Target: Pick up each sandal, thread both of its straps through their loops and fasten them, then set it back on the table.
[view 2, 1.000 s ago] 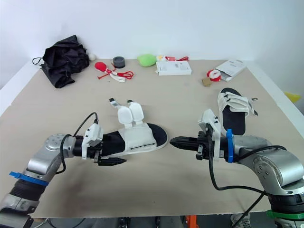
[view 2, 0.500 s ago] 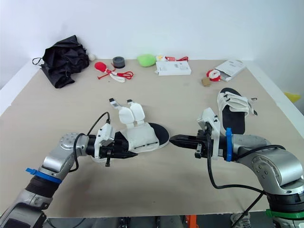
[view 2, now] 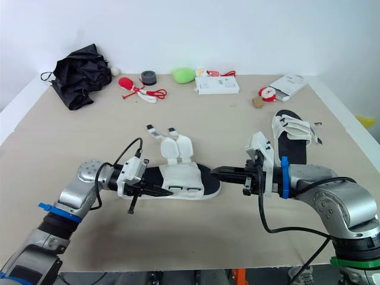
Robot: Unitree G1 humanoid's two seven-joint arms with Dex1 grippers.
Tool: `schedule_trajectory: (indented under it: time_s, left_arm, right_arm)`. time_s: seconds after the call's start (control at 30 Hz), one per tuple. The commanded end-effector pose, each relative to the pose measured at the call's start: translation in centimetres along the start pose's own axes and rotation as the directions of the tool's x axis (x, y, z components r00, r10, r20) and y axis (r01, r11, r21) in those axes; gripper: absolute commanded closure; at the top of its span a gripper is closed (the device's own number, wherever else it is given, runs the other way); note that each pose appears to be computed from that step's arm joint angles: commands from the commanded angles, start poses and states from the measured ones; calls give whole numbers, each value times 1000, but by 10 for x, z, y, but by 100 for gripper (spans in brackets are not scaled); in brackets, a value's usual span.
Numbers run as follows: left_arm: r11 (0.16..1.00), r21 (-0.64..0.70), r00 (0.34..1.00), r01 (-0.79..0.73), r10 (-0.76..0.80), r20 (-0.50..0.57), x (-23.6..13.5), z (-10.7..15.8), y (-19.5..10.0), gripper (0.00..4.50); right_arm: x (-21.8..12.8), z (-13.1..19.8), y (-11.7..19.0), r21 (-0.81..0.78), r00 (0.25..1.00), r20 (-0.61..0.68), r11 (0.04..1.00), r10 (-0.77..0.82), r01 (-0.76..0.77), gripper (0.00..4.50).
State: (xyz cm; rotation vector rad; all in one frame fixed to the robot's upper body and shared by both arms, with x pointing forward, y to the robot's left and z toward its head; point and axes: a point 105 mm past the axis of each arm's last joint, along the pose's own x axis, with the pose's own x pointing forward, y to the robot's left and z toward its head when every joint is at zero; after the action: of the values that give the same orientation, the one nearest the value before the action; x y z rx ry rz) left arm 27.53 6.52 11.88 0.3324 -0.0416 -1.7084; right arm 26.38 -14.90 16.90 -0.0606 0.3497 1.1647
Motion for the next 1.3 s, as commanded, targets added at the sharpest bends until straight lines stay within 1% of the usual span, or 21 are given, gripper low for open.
schedule_trajectory:
  time_s: [0.03,0.13,0.2,0.37,0.47,0.6,0.8,0.97,1.2,1.3]
  left_arm:
    - [998,52,1000,25,-25,9,2,5,2,446]
    - [998,58,999,33,-34,12,4,4,3,446]
    - [997,65,999,44,-45,14,5,4,2,446]
    - [996,72,998,54,-56,17,10,3,1,446]
    - [996,74,998,58,-59,15,12,2,0,446]
    - [998,62,1000,24,-25,12,14,0,3,446]
    - [999,18,999,-41,41,6,18,-5,9,446]
    - [999,14,999,-33,32,10,21,-5,4,446]
    - [1000,8,1000,-17,17,17,21,-5,-1,446]
    - [1000,13,1000,-19,19,11,20,-5,-1,446]
  right_arm:
    - [-1,0,-3,-30,1000,-30,1000,7,-8,450]
    - [2,-14,-8,-38,994,-107,999,4,-8,450]
    - [5,-24,-17,-57,986,-168,998,-18,8,450]
    - [20,-21,-23,-58,984,-177,997,37,-48,450]
    - [29,-21,-21,-57,977,-197,994,85,-98,450]
    - [38,-26,-18,-55,965,-229,988,127,-143,450]
    - [44,-28,-18,-51,956,-245,983,159,-177,450]
    - [45,-29,-24,-45,952,-260,983,161,-178,450]
    - [45,-57,-31,-14,911,-379,984,161,-179,450]
    - [43,-63,-33,0,899,-403,983,169,-184,450]
